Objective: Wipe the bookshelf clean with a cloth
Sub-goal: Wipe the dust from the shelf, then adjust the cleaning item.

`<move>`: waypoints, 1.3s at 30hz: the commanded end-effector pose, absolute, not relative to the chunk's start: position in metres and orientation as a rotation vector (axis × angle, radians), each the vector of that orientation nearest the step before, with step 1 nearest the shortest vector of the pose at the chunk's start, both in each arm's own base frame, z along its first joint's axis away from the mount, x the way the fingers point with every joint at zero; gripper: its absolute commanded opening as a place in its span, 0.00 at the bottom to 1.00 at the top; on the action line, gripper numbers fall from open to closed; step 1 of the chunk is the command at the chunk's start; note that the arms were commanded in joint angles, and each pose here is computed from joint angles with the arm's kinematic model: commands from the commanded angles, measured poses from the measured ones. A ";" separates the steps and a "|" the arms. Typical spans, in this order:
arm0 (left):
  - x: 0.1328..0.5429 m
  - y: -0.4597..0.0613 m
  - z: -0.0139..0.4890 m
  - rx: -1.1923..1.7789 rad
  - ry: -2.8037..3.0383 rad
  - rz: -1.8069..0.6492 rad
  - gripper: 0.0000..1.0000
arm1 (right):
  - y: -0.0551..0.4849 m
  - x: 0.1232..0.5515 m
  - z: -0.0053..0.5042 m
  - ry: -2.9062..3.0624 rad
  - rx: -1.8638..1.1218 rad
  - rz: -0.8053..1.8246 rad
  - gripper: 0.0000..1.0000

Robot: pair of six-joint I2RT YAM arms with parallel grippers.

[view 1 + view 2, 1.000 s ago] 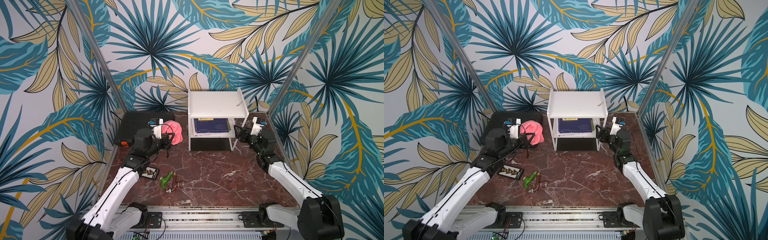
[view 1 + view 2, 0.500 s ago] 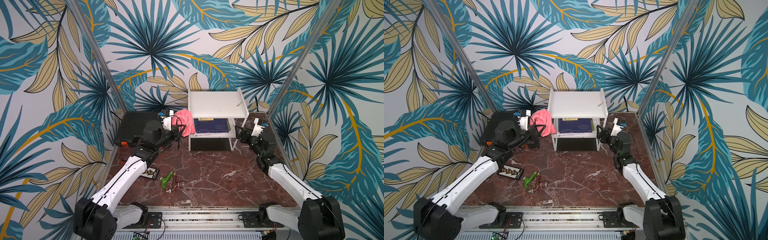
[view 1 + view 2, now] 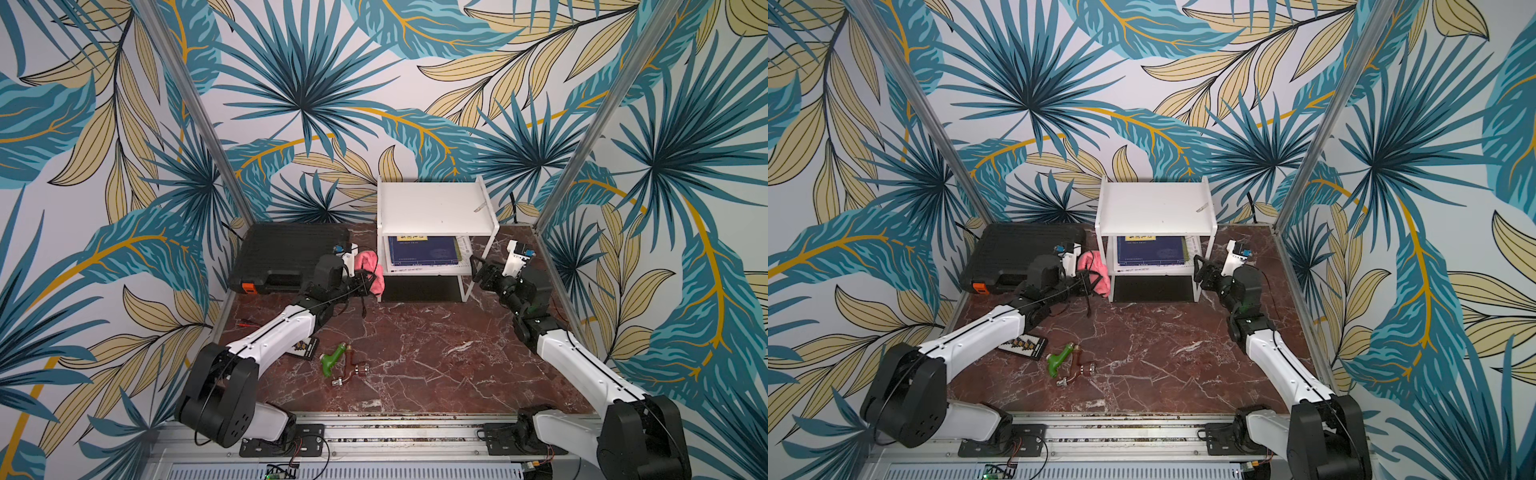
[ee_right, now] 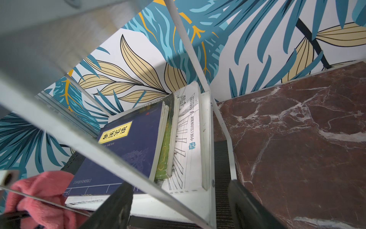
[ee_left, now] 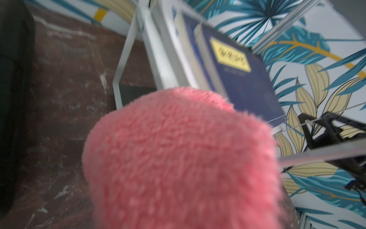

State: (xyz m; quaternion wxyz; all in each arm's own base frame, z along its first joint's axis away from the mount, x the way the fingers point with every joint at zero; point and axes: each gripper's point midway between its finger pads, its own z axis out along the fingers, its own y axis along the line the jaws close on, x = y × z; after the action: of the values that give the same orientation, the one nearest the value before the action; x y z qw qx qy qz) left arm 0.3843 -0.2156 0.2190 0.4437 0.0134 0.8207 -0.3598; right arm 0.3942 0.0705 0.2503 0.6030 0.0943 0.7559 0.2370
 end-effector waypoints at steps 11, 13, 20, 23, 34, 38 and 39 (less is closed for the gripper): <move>0.305 -0.259 0.180 0.298 2.060 -1.041 0.00 | 0.135 0.339 0.251 1.659 -0.146 0.723 0.80; 0.281 -0.281 0.208 0.480 1.969 -1.161 0.00 | 0.177 0.323 0.250 1.677 -0.311 0.885 0.81; 0.260 -0.311 0.244 0.673 1.803 -1.247 0.00 | 0.271 0.291 0.273 1.585 -0.442 1.392 0.83; 0.261 -0.320 0.248 0.700 1.773 -1.274 0.00 | 0.291 0.284 0.279 1.552 -0.453 1.486 0.84; 0.282 -0.296 0.240 0.569 1.803 -1.047 0.18 | 0.308 0.301 0.254 1.694 -0.533 1.203 0.01; 0.297 -0.249 0.217 0.331 1.857 -0.822 0.53 | 0.292 0.346 0.237 1.810 -0.392 0.810 0.00; 0.305 -0.223 0.206 0.182 1.897 -0.714 0.60 | 0.285 0.362 0.239 1.807 -0.315 0.739 0.00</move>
State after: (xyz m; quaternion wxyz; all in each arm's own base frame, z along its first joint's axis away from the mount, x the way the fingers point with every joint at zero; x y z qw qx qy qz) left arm 0.2787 -0.2741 0.2188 0.4735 0.1914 0.7616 -0.3989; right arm 0.3210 0.3136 0.2622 0.5048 -0.1786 0.7089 0.4590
